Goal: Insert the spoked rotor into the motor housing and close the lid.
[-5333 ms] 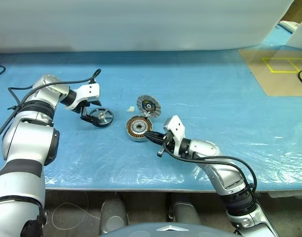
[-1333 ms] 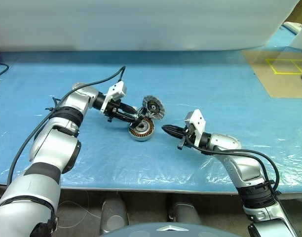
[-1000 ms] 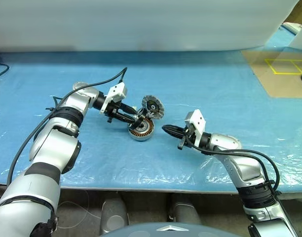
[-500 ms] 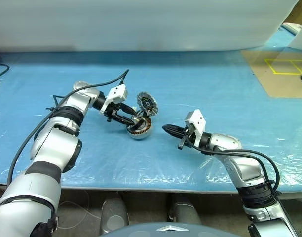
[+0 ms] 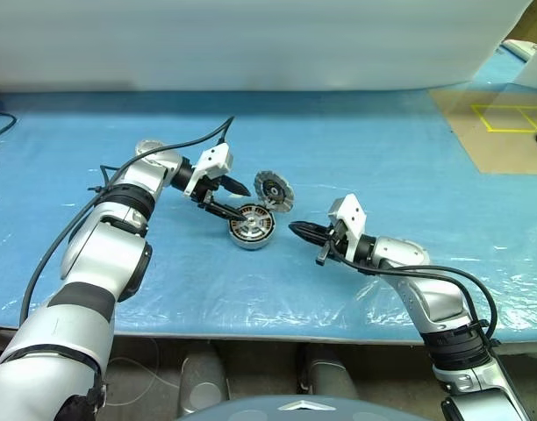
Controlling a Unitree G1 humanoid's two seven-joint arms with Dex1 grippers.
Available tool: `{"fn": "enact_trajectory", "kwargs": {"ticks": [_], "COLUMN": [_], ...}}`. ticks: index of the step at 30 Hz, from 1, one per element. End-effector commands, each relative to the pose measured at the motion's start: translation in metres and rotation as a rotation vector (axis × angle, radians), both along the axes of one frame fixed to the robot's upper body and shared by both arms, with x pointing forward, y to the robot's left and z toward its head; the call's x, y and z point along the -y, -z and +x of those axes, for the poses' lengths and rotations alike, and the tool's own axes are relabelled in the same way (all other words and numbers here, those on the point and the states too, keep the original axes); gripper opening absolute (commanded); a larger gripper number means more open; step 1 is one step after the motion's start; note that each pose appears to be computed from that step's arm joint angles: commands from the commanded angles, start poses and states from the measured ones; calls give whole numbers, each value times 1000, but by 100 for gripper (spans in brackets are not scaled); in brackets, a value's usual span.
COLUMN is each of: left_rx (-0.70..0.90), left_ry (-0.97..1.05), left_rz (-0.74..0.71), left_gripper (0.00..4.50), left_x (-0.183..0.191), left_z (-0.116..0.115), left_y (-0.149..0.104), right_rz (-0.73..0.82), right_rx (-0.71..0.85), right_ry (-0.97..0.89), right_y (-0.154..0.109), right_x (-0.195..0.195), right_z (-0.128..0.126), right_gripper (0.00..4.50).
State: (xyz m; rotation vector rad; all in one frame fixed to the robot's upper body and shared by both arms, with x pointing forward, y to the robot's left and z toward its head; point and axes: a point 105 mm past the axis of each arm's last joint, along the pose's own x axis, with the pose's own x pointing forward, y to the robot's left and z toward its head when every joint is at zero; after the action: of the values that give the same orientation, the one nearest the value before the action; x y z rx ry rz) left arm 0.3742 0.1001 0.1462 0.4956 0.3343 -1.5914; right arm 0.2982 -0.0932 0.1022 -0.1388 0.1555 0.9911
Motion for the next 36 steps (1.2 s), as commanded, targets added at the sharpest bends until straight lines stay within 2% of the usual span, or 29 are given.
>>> {"fn": "enact_trajectory", "kwargs": {"ticks": [1, 4, 7, 14, 15, 26, 36], "left_rx": [36, 27, 7, -31, -35, -39, -59], "left_ry": [-2, -8, -26, -45, -46, -88, -101], "left_rz": [-33, -46, -66, -132, -138, -241, -72], "left_gripper": [351, 351, 263, 14, 3, 3, 3], "left_x": [1, 1, -1, -6, -7, 7, 9], "left_z": [4, 4, 4, -1, -1, -3, -10], "left_y": [-17, -18, -18, -13, -12, 4, 49], "right_rz": [15, 14, 14, 29, 28, 18, 16], "right_rx": [37, 39, 46, 58, 59, 61, 57], "right_ry": [-15, -15, -14, -28, -29, -44, -29], "right_y": [-9, -10, -10, -16, -16, -16, -14], "right_x": [-2, -1, -1, -3, -4, -4, -2], "right_z": [0, 0, 1, 3, 3, 4, 1], "right_gripper": [0, 0, 0, 0, 0, 0, 0]}}
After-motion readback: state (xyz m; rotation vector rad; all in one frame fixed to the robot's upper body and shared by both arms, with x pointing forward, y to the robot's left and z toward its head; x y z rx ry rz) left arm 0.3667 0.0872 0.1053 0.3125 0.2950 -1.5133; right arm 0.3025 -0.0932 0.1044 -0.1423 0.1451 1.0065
